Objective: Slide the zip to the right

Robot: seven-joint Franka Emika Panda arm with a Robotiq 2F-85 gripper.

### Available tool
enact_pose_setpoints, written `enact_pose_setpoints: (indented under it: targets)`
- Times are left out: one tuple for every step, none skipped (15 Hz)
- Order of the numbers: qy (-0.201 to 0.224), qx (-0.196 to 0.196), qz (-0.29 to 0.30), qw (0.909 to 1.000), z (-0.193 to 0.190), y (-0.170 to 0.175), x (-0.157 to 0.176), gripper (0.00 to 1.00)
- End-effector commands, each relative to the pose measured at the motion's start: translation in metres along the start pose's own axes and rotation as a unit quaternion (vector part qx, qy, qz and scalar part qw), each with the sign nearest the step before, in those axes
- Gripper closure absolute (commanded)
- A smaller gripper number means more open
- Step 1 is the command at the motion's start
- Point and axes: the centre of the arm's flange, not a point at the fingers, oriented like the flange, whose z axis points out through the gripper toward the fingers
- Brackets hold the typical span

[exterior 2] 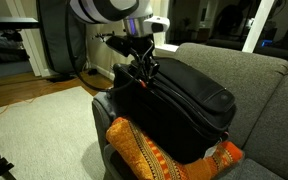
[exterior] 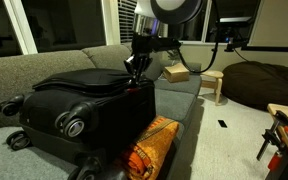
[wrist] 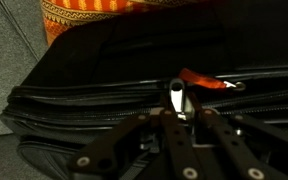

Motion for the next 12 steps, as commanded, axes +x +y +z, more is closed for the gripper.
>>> enact_pose_setpoints:
  targets:
    - [-0.003, -0.011, 0.018, 0.9998, -0.014, 0.032, -0.006, 0.94]
    - [-0.004, -0.013, 0.020, 0.9997, -0.013, 0.035, -0.007, 0.94]
    - [-0.004, -0.015, 0.022, 0.9996, -0.012, 0.038, -0.007, 0.94]
    - [-0.005, -0.017, 0.024, 0.9996, -0.011, 0.041, -0.007, 0.94]
    - [-0.005, -0.019, 0.027, 0.9994, -0.009, 0.045, -0.006, 0.94]
    - [-0.006, -0.020, 0.030, 0.9993, -0.007, 0.051, 0.003, 0.94]
    - [-0.006, -0.022, 0.033, 0.9992, -0.006, 0.055, 0.003, 0.94]
    - [-0.006, -0.024, 0.036, 0.9991, -0.005, 0.059, 0.003, 0.94]
    - [-0.006, -0.026, 0.039, 0.9989, -0.004, 0.063, 0.004, 0.94]
    - [-0.007, -0.027, 0.042, 0.9987, -0.003, 0.068, 0.004, 0.94]
    - [-0.007, -0.029, 0.045, 0.9986, -0.002, 0.071, 0.004, 0.94]
    - [-0.008, -0.030, 0.048, 0.9984, 0.000, 0.075, 0.004, 0.94]
